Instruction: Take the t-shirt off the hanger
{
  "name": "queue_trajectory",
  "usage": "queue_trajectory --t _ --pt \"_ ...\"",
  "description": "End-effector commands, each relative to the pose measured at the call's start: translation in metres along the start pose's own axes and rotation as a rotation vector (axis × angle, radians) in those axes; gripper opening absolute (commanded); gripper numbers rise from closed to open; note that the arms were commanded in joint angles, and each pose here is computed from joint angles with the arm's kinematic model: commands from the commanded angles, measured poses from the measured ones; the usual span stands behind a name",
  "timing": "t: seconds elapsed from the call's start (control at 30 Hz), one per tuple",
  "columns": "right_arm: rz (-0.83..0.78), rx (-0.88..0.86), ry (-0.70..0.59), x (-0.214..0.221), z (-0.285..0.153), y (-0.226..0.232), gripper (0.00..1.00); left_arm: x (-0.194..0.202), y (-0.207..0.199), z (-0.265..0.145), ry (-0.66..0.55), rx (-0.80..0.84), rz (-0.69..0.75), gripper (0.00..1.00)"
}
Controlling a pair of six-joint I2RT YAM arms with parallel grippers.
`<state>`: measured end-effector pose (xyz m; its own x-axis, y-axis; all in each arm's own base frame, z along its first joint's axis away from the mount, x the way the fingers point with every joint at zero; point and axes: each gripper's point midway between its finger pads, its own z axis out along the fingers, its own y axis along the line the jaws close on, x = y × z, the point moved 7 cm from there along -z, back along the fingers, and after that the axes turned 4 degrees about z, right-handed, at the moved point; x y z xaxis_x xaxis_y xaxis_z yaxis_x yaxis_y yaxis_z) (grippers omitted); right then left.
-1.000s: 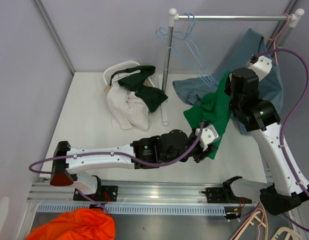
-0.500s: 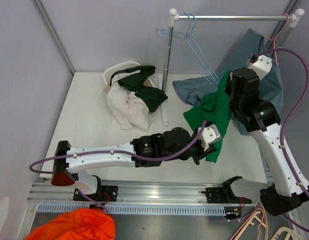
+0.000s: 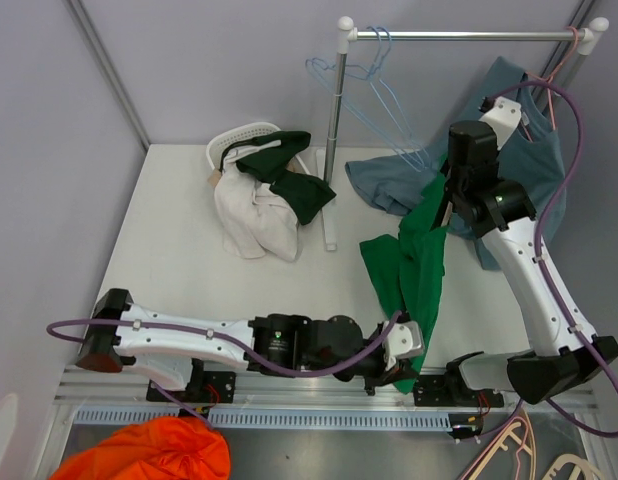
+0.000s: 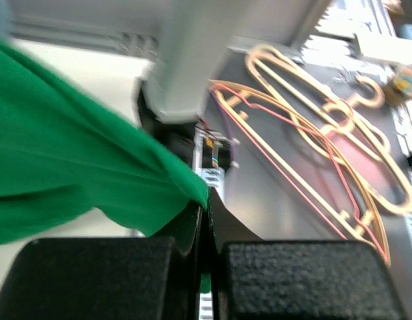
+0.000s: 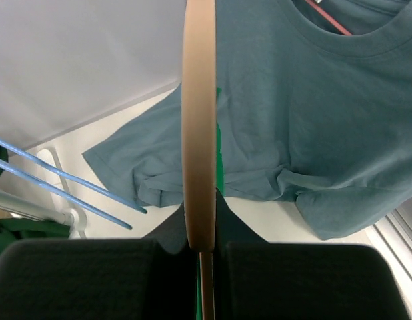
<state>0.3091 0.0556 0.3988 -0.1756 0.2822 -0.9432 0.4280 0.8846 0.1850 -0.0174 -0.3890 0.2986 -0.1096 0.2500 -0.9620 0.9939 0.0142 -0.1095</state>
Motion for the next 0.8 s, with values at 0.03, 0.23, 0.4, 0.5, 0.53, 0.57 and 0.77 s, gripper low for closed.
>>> queue_trajectory --t 0.03,0.23,0.4,0.5,0.53,0.57,0.77 --pt "0.085 -0.023 -0.105 -0.033 0.004 0.010 0.00 0.000 -0.037 0.002 -0.054 0.187 -0.077 0.01" --pt "0.077 -0.019 -0.098 -0.033 0.012 0.013 0.00 0.001 -0.051 0.000 -0.062 0.235 -0.046 0.01" --pt "0.098 -0.075 -0.084 -0.041 -0.002 0.011 0.00 0.010 -0.019 0.019 -0.012 0.140 -0.098 0.01" --pt "0.107 -0.152 -0.064 -0.047 -0.019 0.010 0.00 0.025 0.026 0.030 0.039 0.245 -0.364 0.01" --pt "0.108 -0.175 -0.053 -0.050 -0.025 0.009 0.00 0.028 0.039 0.033 0.030 0.239 -0.392 0.01" --pt "0.103 -0.220 -0.028 -0.050 -0.031 0.012 0.00 0.036 0.053 0.039 0.036 0.211 -0.412 0.01" --pt "0.049 -0.327 0.063 -0.055 -0.064 0.002 0.00 0.051 0.115 0.048 0.080 0.001 -0.451 0.01"
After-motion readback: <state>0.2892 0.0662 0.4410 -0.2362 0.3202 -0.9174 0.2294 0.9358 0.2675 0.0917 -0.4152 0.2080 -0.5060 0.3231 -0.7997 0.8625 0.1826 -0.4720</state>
